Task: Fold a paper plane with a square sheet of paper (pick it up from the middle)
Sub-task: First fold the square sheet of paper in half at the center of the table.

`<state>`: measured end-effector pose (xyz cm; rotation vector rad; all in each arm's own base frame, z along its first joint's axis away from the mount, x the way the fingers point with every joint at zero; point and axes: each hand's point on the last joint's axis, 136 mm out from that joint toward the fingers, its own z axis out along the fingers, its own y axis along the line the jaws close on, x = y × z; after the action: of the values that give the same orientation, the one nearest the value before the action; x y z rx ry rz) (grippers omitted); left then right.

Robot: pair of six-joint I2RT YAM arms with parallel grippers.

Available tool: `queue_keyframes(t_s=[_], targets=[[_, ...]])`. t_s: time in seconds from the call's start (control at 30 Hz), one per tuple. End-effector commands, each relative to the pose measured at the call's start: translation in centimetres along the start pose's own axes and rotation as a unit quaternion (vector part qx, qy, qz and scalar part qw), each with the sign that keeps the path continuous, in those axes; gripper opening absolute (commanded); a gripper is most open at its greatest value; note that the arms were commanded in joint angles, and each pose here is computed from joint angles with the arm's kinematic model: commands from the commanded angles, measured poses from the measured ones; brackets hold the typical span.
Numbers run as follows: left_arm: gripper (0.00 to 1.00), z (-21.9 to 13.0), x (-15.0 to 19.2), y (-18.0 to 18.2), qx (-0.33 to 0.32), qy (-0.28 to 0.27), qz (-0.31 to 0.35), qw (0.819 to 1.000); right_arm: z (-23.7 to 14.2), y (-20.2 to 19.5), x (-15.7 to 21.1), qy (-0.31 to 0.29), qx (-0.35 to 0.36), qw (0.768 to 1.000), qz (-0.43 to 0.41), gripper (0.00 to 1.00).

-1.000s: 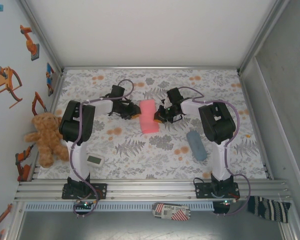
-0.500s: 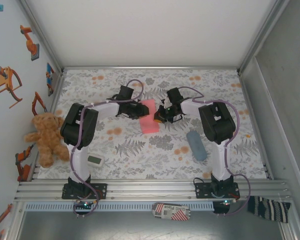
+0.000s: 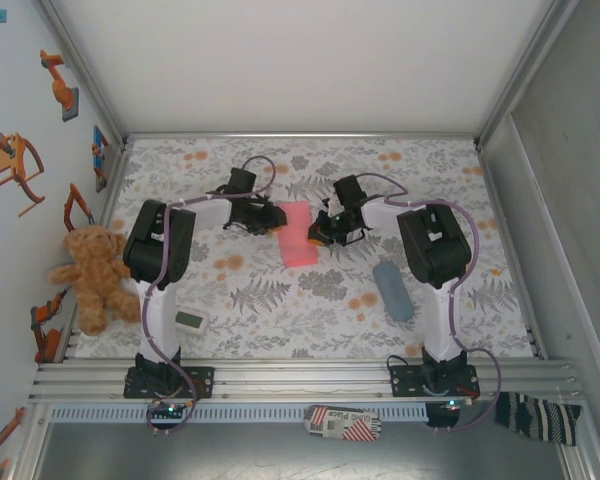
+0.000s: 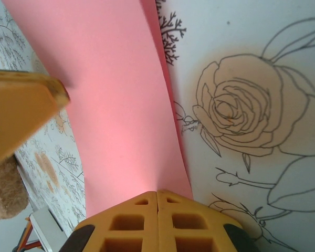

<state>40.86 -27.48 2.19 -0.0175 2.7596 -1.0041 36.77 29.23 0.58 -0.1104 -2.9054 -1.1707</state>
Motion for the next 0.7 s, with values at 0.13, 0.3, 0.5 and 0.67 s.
queue_keyframes(t_s=[0.13,0.3,0.5,0.67], targets=[[0.27,-3.7,-2.7,0.4,-0.031,-0.033,0.022,0.999,2.1,-14.0,6.5,0.073,0.224,0.966,0.109,0.00],[0.27,-4.0,-1.6,-4.1,0.021,-0.047,0.050,0.997,2.1,-14.0,6.6,0.073,0.224,0.966,0.110,0.00],[0.27,-1.1,-0.3,-5.8,0.053,-0.029,0.043,0.997,2.2,-14.1,6.6,0.076,0.223,0.965,0.112,0.00],[0.27,0.9,-0.7,-4.8,0.046,-0.014,0.026,0.999,2.2,-14.1,6.6,0.075,0.222,0.966,0.112,0.00]])
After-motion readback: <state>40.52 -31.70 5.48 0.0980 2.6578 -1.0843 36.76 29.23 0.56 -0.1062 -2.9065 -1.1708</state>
